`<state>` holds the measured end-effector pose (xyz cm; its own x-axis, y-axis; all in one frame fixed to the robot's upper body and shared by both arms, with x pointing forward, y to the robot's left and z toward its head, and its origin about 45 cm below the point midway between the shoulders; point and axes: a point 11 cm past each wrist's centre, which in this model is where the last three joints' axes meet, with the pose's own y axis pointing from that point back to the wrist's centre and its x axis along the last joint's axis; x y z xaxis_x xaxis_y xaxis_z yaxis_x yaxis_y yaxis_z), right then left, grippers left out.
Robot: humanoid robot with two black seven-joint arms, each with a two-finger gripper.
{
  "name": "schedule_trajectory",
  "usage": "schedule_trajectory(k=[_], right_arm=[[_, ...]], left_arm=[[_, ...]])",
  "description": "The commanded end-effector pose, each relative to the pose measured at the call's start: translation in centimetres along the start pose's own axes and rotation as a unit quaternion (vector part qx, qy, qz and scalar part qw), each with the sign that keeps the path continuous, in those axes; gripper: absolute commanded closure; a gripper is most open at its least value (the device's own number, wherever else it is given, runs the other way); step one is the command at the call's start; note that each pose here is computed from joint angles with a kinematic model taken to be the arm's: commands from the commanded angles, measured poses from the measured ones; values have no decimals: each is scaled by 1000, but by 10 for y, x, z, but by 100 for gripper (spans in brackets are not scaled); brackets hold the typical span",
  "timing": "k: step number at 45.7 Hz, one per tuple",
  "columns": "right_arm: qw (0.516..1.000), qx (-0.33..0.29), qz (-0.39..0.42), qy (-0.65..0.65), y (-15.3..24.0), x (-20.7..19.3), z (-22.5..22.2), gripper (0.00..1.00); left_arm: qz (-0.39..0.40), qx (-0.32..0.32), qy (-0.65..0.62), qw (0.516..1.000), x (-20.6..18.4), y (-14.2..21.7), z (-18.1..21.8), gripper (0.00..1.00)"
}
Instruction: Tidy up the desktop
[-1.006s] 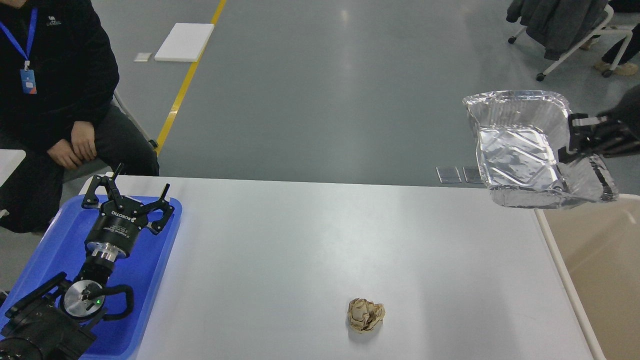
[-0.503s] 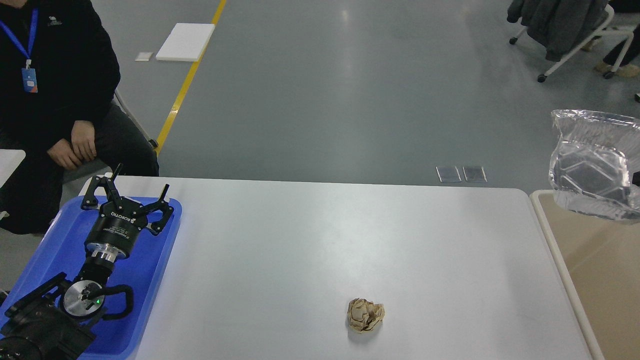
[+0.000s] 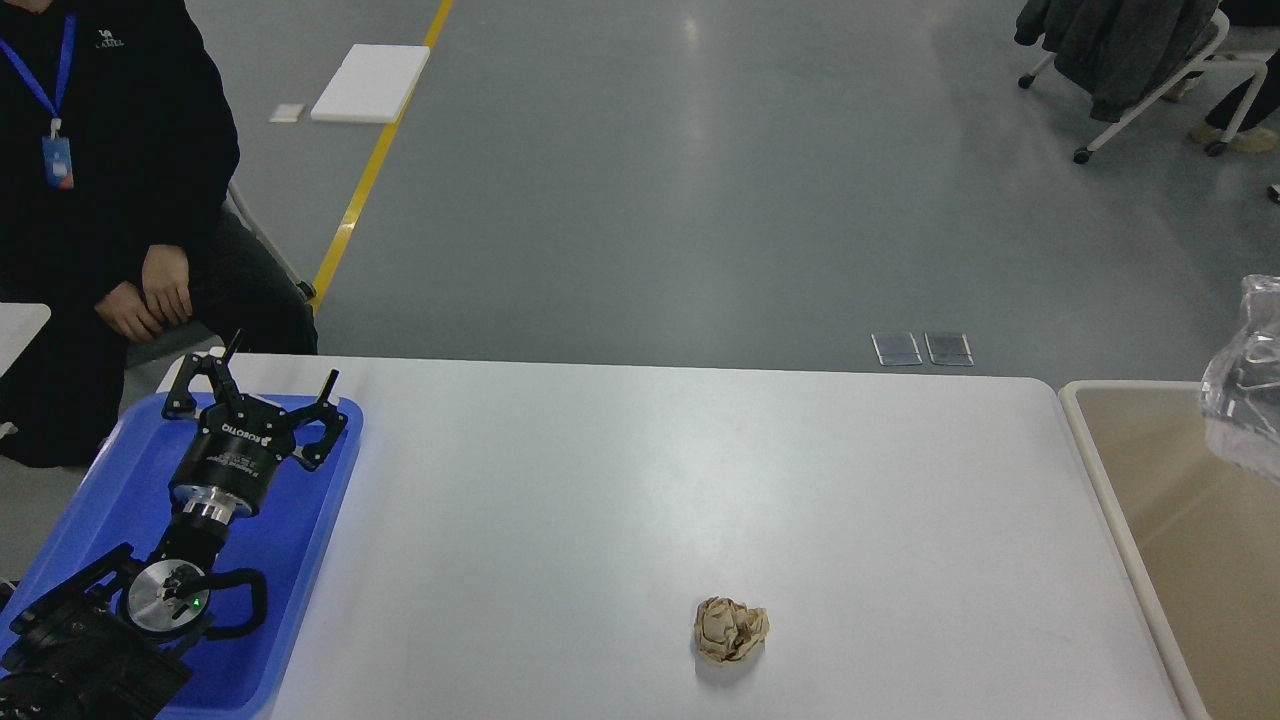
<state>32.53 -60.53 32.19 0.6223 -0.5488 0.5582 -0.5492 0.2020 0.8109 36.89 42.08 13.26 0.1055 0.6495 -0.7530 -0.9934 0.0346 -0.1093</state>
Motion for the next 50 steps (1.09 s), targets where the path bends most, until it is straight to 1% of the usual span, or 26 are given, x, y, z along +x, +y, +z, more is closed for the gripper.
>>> schedule_trajectory(k=[1,8,20,28,34,42,50], right_arm=[[998,-37,41,-27,-18,-10,48,100],[997,-60,51,-21,-37,-28,66,100],[993,-95,67,9,-67,-50,82,100],[993,-101,68,-1,-83,-67,90,100],[991,-105,77,-16,-87,-74,99,100],[987,-118,109,5,-103,-84,100,100],[987,-117,113,-2,-110,-93,100,100]], left_arm=[[0,0,0,1000,0,0,0,1],[0,-1,0,1000,0,0,0,1],[0,0,0,1000,0,0,0,1],[0,-1,0,1000,0,0,0,1],[0,-1,0,1000,0,0,0,1],[0,-1,0,1000,0,0,0,1],[0,-1,0,1000,0,0,0,1]])
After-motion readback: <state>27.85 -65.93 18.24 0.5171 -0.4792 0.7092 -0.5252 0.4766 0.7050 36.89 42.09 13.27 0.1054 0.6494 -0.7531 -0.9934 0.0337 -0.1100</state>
